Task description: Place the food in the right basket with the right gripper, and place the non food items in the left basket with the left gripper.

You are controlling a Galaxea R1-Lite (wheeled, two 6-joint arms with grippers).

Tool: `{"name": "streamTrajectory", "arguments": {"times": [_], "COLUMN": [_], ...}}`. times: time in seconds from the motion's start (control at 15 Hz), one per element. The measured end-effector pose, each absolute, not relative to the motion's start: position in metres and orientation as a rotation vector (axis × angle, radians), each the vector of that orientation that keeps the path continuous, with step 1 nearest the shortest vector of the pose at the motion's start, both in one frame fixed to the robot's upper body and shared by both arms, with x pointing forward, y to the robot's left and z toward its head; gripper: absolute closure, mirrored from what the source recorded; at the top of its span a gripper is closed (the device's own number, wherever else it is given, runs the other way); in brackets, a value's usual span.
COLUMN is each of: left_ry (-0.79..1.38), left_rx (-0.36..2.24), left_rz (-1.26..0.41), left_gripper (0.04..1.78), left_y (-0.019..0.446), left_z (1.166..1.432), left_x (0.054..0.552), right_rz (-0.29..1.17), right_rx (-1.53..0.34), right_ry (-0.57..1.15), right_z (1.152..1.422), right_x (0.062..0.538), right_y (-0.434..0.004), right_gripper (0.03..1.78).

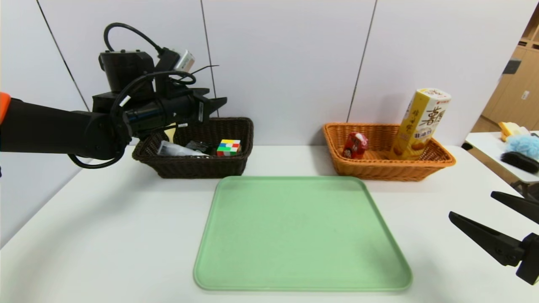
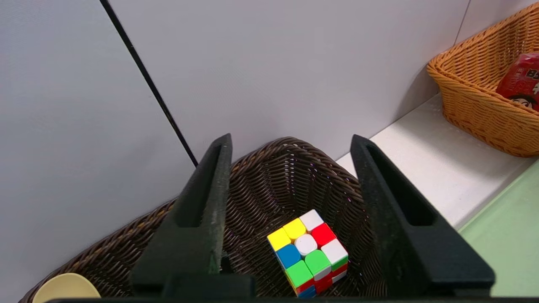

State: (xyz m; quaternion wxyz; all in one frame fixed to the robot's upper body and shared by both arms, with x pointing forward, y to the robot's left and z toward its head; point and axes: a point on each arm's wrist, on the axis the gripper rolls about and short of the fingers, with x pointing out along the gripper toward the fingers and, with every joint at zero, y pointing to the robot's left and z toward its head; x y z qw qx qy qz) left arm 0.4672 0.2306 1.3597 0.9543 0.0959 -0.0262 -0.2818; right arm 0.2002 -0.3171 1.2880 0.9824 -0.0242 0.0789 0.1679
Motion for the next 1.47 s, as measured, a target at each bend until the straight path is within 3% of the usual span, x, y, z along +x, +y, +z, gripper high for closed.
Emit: {"name": "streamTrajectory", "arguments": {"times": [0.33,0.6,1.13,1.47], "left_ry": [-0.025,-0.017,0.015,-0.001], "left_rx": [0.193,0.192,0.206,0.209], "left_rz": [-0.518,-0.425,-0.269,-0.153], "left_gripper": [0.45,0.32,0.19,0.15], "left_y": [0.237,0.245,0.282,0.304], "left_z": [1.354,1.349,1.352,1.361], "left_x": [0.466,0.465,0.416,0.349], "right_rz": [0.333,0.332,0.326,0.307], "right_rx": [-0.049,-0.049,-0.05,-0.05], "right_ry": [0.149,0.145,0.113,0.074], "right_z": [1.289,1.29,1.297,1.297], "right_x": [0.199,0.198,0.195,0.183], "right_y": [-0.317,-0.317,-0.318,-0.322], "right_gripper": [0.11,0.11,0.11,0.11]}}
